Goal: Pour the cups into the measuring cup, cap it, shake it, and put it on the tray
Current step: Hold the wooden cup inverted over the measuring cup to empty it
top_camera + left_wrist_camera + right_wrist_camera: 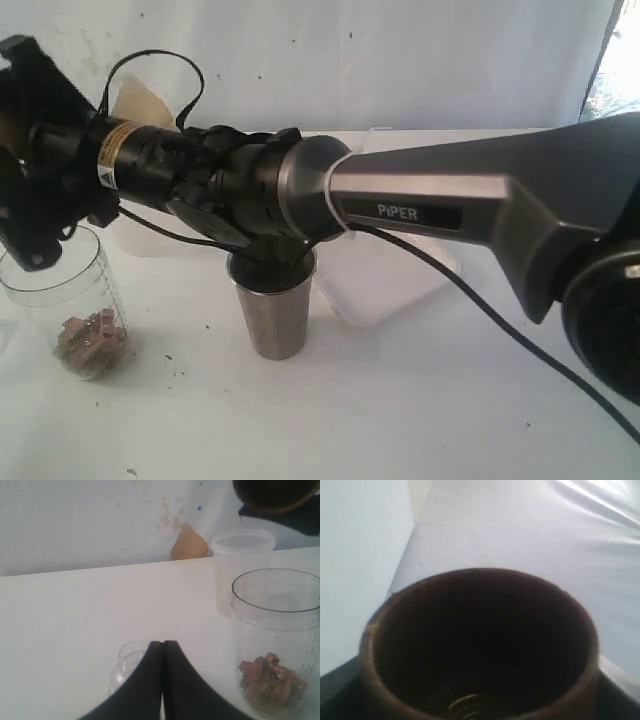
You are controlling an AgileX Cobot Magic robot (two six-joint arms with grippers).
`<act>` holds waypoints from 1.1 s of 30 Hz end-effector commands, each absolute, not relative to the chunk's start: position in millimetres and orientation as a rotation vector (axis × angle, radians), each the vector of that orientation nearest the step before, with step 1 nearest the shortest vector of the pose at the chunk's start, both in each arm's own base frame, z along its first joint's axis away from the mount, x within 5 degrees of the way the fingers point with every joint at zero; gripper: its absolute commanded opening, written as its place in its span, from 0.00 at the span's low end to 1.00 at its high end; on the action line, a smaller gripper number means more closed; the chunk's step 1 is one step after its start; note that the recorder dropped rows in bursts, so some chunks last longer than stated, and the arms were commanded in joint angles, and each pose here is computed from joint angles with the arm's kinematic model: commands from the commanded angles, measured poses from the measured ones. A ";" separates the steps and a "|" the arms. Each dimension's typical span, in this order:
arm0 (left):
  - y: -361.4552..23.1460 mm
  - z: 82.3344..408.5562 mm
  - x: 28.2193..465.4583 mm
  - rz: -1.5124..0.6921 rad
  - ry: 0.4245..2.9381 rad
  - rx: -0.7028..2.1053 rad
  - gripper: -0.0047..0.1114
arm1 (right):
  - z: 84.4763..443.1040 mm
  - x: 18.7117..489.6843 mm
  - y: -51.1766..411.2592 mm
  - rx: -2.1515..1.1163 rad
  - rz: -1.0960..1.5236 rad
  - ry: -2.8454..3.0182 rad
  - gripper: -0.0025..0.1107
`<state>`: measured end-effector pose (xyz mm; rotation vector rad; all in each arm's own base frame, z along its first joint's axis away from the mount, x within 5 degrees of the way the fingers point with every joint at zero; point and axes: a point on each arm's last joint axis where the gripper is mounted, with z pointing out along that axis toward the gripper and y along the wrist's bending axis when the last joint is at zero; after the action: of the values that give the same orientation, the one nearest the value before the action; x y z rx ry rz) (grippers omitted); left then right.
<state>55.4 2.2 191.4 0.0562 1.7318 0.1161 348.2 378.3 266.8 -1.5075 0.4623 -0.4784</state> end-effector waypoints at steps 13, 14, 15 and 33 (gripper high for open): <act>2.1 192.1 55.5 0.116 1.717 0.056 0.04 | 285.2 340.3 377.0 -1.549 -0.564 0.379 0.02; 2.1 192.1 55.5 0.116 1.717 0.056 0.04 | 283.5 338.2 379.0 -1.592 -0.639 0.306 0.02; 2.1 192.1 55.5 0.116 1.717 0.056 0.04 | 281.4 336.3 380.7 -1.637 -0.704 0.242 0.02; 2.1 192.1 55.5 0.116 1.717 0.056 0.04 | 248.3 325.8 385.8 -1.835 -0.931 -0.075 0.02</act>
<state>55.4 2.2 191.4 0.0562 1.7318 0.1161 326.9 386.0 248.2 -1.8460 -0.0567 -0.9203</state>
